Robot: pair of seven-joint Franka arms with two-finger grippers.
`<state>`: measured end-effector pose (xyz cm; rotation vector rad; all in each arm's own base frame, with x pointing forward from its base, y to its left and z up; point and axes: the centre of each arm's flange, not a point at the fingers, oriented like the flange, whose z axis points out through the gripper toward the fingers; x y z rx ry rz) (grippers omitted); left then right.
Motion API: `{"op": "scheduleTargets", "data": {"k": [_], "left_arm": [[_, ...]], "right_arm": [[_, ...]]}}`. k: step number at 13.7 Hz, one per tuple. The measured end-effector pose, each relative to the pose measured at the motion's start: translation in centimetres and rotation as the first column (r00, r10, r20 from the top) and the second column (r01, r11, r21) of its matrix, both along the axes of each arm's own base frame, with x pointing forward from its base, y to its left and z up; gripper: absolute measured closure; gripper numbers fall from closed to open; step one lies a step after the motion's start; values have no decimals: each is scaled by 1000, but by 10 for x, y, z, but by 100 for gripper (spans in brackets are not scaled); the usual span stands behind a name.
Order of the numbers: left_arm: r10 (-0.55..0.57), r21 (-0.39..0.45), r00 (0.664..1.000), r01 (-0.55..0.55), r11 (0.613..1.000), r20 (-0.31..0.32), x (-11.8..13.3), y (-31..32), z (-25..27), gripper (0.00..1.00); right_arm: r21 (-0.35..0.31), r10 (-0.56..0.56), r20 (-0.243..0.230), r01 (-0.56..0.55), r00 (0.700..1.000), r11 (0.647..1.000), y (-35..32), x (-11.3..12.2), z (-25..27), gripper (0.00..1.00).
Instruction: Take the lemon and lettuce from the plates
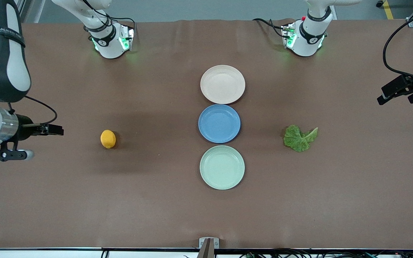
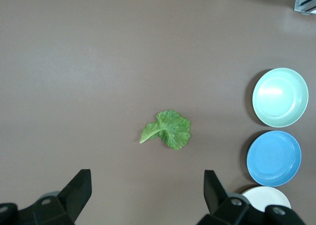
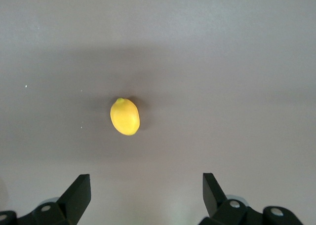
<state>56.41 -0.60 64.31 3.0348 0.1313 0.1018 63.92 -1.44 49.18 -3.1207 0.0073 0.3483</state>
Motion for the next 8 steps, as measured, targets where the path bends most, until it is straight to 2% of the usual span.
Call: {"op": "scheduleTargets", "data": {"k": [4, 8], "left_arm": [[-5, 1, 999, 5, 1000, -46, 2, -1, -5, 0], [-4, 1, 998, 4, 1000, -60, 1, 0, -6, 0]], "right_arm": [[4, -13, 20, 13, 1000, 1000, -6, 2, 15, 0], [29, -14, 10, 13, 1000, 999, 0, -2, 25, 0]]}}
